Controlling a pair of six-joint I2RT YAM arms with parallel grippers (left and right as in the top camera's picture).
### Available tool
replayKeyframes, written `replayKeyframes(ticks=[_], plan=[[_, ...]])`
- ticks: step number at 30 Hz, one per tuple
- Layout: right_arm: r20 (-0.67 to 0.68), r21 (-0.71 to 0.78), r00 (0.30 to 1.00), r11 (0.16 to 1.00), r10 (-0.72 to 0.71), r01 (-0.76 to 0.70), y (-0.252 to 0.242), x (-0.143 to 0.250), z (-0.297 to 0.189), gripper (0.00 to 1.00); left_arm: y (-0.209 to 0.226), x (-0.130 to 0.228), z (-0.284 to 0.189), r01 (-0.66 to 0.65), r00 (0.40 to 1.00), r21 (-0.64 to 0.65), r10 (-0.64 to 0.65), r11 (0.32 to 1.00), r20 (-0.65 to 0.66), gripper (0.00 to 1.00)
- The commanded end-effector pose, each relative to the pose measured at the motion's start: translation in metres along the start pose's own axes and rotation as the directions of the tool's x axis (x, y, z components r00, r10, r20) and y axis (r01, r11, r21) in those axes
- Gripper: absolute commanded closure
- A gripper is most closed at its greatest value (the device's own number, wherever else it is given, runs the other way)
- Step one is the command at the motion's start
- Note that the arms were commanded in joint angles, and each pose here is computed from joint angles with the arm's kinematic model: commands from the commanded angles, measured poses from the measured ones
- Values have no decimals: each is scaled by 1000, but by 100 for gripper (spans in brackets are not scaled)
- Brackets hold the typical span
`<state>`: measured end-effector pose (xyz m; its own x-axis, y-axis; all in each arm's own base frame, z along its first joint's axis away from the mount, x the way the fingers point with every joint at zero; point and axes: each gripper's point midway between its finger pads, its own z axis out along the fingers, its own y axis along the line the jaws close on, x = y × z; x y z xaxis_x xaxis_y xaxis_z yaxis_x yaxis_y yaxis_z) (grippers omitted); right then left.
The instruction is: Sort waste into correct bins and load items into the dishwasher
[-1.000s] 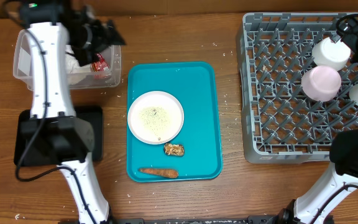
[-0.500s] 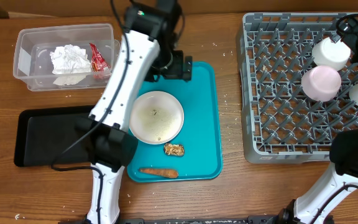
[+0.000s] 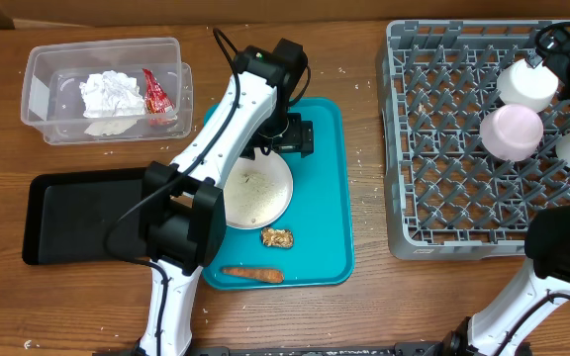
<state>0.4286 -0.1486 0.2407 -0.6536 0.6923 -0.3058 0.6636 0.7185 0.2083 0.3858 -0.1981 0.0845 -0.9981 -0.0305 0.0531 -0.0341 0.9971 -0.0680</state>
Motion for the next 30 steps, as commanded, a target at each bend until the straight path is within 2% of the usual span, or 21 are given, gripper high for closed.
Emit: replayKeyframes(ticks=[1, 4, 9, 15, 21, 25, 30], plan=[[38, -21, 999, 1000, -1, 2, 4, -3, -15, 0, 2, -3, 11, -22, 1000, -15, 22, 1000, 6, 0], [38, -21, 999, 1000, -1, 2, 4, -3, -15, 0, 4, -9, 15, -35, 998, -47, 37, 998, 41, 1], [38, -21, 999, 1000, -1, 2, 4, -3, -15, 0, -2, -13, 28, -47, 996, -43, 50, 998, 69, 16], [38, -21, 999, 1000, -1, 2, 4, -3, -15, 0, 4, -7, 49, -61, 996, -102, 68, 993, 65, 18], [38, -21, 999, 1000, -1, 2, 4, -3, -15, 0, 1, -4, 62, -73, 994, -101, 81, 992, 71, 18], [38, -21, 999, 1000, -1, 2, 4, -3, -15, 0, 0, -7, 65, -73, 993, -96, 81, 993, 82, 27], [38, -21, 999, 1000, -1, 2, 4, -3, -15, 0, -1, -3, 75, -81, 995, -105, 87, 991, 57, 28]])
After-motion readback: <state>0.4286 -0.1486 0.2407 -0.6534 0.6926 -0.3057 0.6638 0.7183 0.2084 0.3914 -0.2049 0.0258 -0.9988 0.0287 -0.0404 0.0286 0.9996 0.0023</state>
